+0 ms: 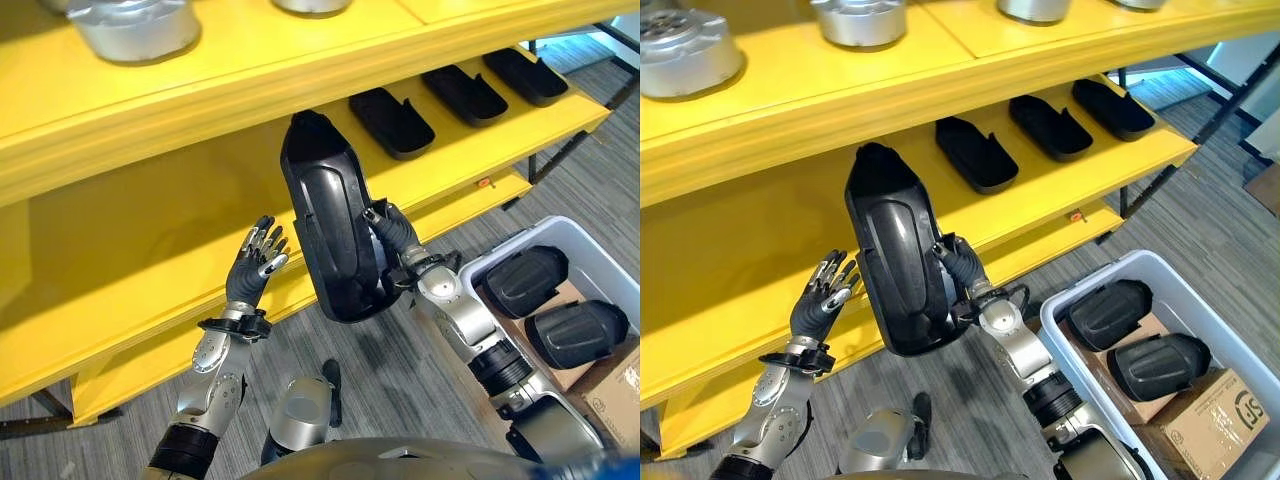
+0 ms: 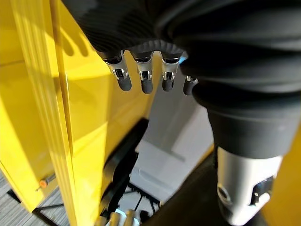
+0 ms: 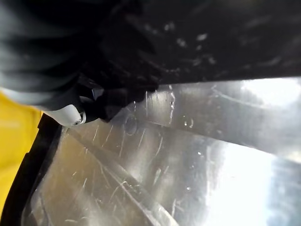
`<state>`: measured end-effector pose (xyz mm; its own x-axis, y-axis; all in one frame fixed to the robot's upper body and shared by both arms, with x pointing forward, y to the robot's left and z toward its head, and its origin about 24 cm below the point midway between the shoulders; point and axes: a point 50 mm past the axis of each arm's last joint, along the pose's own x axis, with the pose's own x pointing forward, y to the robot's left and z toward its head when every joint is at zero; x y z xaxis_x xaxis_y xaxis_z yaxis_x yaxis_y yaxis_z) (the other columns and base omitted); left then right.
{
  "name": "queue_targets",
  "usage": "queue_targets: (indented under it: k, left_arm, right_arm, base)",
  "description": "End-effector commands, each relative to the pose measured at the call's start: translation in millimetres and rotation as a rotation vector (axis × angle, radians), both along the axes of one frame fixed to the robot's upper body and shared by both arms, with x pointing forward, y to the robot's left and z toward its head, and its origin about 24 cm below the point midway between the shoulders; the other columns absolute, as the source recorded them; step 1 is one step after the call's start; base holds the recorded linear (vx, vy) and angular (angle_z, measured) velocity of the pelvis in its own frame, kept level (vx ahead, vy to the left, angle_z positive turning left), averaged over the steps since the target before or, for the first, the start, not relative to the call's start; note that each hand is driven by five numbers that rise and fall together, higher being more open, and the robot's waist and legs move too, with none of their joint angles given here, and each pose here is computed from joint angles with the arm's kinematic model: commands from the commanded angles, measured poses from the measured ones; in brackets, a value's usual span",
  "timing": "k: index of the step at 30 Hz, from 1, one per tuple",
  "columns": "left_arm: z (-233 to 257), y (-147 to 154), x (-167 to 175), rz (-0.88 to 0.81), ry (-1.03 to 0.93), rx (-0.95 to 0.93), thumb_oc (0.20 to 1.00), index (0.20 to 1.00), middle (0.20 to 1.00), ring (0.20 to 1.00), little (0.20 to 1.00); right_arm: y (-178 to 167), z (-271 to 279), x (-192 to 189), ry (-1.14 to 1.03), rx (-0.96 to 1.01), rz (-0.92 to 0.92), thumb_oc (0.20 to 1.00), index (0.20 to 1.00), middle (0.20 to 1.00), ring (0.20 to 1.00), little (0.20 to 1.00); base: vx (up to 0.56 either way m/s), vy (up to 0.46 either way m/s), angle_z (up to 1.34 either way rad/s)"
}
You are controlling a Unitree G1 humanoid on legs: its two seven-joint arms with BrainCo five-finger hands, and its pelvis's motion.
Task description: Move parts from the plastic box to the shelf.
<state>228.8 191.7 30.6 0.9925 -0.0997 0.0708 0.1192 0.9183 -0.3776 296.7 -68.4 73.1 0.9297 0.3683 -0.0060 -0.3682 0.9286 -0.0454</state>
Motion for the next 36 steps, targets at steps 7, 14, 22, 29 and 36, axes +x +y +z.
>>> queue_targets:
  k: [7, 14, 22, 29, 36]
  left_arm:
    - [21, -36, 12, -0.198, -0.135, 0.031, 1.000, 1.000, 1.000, 1.000, 1.000]
    - [-3, -48, 1, -0.285, -0.013, 0.004, 1.000, 1.000, 1.000, 1.000, 1.000]
    - [2, -47, 2, -0.277, -0.038, 0.004, 1.000, 1.000, 1.000, 1.000, 1.000]
    - [-1, -47, -6, -0.258, -0.005, -0.020, 1.000, 1.000, 1.000, 1.000, 1.000]
    - [7, -55, 6, -0.261, -0.065, -0.044, 1.000, 1.000, 1.000, 1.000, 1.000]
  right_arm:
    - [-39, 15, 6, -0.073, 0.062, -0.079, 0.200, 0.200, 0.200, 0.200, 0.200]
    - [-63, -5, -8, -0.007, 0.067, -0.133, 0.200, 0.200, 0.200, 0.200, 0.200]
    - [-55, -6, -1, 0.007, 0.044, -0.127, 0.200, 0.200, 0.200, 0.200, 0.200]
    - [-59, -11, 1, 0.057, 0.021, -0.159, 0.200, 0.200, 0.200, 0.200, 0.200]
    - [-79, -13, 4, 0.057, 0.010, -0.288, 0.200, 0.200, 0.200, 0.200, 0.200]
  base:
    - [0.00, -0.066, 1.00]
    - [0.06, -0.111, 0.88]
    - [0.00, -0.142, 0.07]
    - [0.08, -0.117, 0.03]
    - [-0.07, -0.023, 1.05]
